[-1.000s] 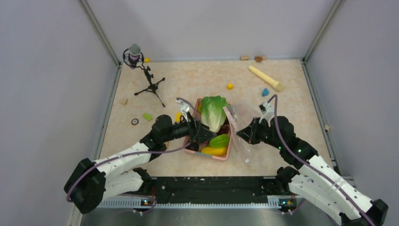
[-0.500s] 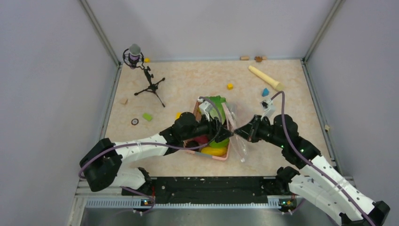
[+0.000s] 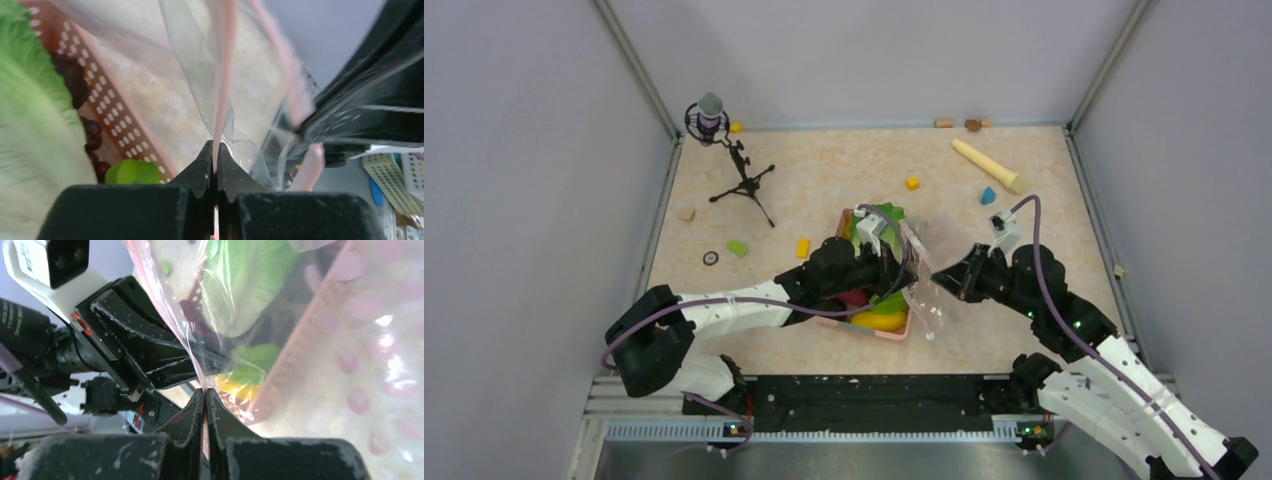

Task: Place the food in the zip-top bag and seal the zipper
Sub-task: Open the zipper of the food storage bag at the center of the board.

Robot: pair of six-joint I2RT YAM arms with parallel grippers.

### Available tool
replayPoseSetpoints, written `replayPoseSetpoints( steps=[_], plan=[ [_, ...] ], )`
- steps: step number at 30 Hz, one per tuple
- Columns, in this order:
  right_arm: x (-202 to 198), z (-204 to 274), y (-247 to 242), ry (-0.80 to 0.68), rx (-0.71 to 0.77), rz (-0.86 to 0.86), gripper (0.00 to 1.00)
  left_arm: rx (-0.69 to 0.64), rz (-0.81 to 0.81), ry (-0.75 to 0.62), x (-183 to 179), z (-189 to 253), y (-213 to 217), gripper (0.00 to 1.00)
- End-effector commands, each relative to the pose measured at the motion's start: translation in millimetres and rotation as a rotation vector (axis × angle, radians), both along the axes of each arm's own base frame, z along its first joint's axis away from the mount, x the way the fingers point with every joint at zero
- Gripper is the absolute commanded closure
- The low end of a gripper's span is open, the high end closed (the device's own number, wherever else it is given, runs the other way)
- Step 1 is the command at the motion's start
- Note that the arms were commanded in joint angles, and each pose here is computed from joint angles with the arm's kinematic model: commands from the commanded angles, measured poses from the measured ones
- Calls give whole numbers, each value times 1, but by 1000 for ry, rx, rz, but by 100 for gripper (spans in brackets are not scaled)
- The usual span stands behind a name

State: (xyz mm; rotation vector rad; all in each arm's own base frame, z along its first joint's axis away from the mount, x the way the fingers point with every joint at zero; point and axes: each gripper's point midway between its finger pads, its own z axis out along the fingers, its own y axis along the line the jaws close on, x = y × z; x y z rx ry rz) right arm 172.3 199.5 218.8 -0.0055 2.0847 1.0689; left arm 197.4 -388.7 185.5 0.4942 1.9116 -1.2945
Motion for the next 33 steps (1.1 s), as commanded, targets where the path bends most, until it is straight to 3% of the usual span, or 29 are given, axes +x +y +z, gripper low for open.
replayPoseSetpoints(
  steps=[1, 12, 14, 17, 18, 22, 28, 30, 31, 33],
  plan=[
    [17, 26, -47, -103, -120, -222, 100, 49, 156, -9, 23, 8, 14, 100],
    [23, 14, -135, -101, -382, -586, 100, 168, 276, 12, 34, -1, 38, 100],
    [25, 13, -132, -107, -399, -566, 100, 166, 273, 20, 33, 0, 37, 100],
    [28, 18, -99, -145, -358, -403, 100, 145, 232, 37, 28, 3, 28, 100],
    [28, 20, -85, -161, -332, -332, 96, 136, 219, 42, 28, 5, 25, 100],
    [29, 26, -43, -214, -264, -132, 64, 106, 154, 70, 19, 9, 9, 100],
    [42, 19, -24, -201, -283, -87, 32, 97, 134, 82, 15, 11, 1, 100],
    [40, 17, -17, -204, -296, -55, 9, 94, 140, 79, 15, 12, 2, 100],
    [37, 16, -12, -211, -298, -32, 2, 93, 143, 78, 15, 13, 2, 100],
    [33, 17, -2, -227, -297, 3, 1, 92, 149, 76, 16, 14, 3, 100]
  ],
)
